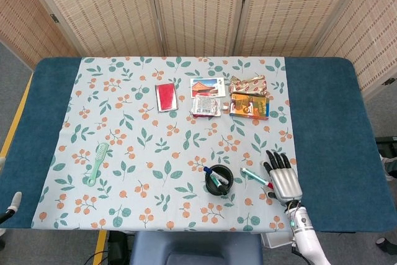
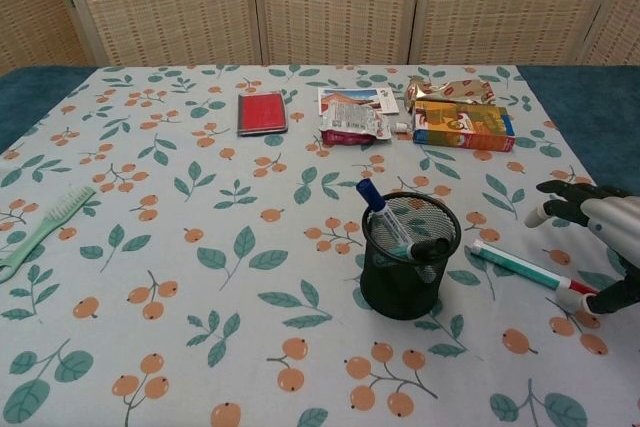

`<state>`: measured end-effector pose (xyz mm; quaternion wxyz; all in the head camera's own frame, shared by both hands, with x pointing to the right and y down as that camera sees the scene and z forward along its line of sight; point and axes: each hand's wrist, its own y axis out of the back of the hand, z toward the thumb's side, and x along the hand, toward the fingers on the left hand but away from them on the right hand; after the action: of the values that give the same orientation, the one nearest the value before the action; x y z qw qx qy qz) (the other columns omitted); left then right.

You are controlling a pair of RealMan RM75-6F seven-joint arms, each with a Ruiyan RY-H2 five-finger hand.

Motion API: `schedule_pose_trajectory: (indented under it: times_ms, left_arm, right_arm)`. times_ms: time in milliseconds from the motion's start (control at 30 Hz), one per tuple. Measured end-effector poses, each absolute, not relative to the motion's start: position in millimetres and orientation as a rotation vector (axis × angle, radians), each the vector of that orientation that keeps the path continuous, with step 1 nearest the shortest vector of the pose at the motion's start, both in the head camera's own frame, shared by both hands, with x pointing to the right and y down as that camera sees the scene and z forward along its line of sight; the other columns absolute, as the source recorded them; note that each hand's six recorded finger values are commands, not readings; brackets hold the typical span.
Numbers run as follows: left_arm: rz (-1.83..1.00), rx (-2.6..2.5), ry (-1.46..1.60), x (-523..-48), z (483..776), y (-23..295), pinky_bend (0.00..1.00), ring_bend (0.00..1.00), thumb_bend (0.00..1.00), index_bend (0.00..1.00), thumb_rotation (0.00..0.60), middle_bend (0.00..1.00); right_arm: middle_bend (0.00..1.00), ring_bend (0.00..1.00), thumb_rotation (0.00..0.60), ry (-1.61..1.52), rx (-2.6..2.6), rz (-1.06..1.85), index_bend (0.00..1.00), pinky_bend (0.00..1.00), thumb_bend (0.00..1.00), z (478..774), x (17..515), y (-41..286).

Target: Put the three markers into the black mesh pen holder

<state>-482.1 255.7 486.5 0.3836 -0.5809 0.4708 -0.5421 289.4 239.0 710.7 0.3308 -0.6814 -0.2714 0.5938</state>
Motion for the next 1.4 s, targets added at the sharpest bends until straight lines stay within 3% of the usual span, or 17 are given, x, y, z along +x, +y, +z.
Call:
schedule_pose_trajectory:
  times_ms: [500,733,1133,1400]
  left_arm:
    - [-1.387,-1.472,1.196,-481.0,486.6,256.9,0.26,0.04,0.40,0.03,0.600,0.16]
    - [-1.387,-1.480,1.187,-479.3,489.0,256.4,0.26,0.04,0.40,0.03,0.600,0.16]
    - [-1.380,-1.481,1.198,-482.1,486.0,256.0,0.26,0.04,0.40,0.03,0.600,0.16]
    - [-1.380,-1.480,1.199,-482.9,485.0,256.6,0.26,0.04,0.40,0.03,0.600,0.16]
  right_arm:
    - [0.00,0.00,0.600,-0.745,-1.654,1.499,0.21,0.00,0.29,703.1,304.9,192.7]
    - [0.00,0.00,0.600,-0.759,-1.776,1.501,0.21,0.00,0.29,696.9,286.2,201.0]
    - [0.04,0.00,0.600,-0.709,-1.792,1.494,0.35,0.00,0.29,724.1,251.8,214.7]
    - [0.05,0.00,0.600,-0.701,-1.789,1.494,0.36,0.00,0.29,734.6,240.8,214.7]
